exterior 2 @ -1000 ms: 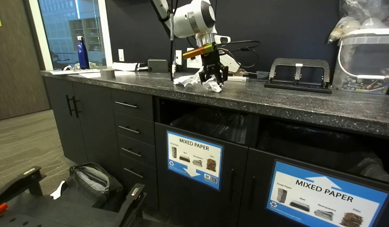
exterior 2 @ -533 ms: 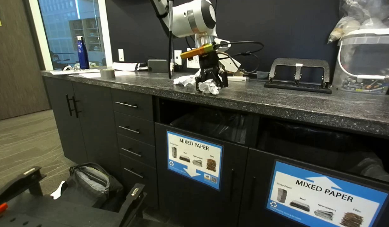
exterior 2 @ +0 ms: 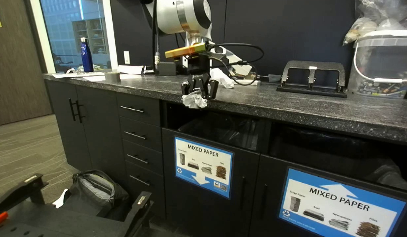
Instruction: The papers on the counter and put them in the recycle bin
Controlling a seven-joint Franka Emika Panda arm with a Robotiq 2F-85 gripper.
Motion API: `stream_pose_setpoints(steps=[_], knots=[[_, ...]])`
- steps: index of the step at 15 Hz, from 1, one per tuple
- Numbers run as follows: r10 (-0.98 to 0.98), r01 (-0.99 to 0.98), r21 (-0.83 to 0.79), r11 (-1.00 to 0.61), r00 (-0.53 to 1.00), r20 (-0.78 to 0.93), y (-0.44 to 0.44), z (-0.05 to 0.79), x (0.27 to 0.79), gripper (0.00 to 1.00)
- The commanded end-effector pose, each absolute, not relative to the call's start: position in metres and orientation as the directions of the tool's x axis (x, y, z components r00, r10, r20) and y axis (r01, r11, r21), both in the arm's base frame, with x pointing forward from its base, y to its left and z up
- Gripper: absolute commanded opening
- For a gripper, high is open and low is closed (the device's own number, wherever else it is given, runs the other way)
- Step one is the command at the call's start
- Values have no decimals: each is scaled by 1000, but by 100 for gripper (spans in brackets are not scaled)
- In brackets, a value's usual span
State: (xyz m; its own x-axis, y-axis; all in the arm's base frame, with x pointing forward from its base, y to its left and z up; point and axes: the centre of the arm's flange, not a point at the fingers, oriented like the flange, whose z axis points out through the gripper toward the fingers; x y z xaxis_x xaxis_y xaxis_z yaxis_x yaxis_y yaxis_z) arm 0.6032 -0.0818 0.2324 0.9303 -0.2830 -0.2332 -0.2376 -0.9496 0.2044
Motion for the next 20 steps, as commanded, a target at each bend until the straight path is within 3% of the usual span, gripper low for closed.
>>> stream_pose_setpoints(steps=[1,9,20], knots=[[-210,-176,163,-971,951,-225,-55,228,519,20],[-327,-332,69,-941,942,78,-25,131,449,17],[-420,-512,0,-859,705,571,-28,40,489,17]])
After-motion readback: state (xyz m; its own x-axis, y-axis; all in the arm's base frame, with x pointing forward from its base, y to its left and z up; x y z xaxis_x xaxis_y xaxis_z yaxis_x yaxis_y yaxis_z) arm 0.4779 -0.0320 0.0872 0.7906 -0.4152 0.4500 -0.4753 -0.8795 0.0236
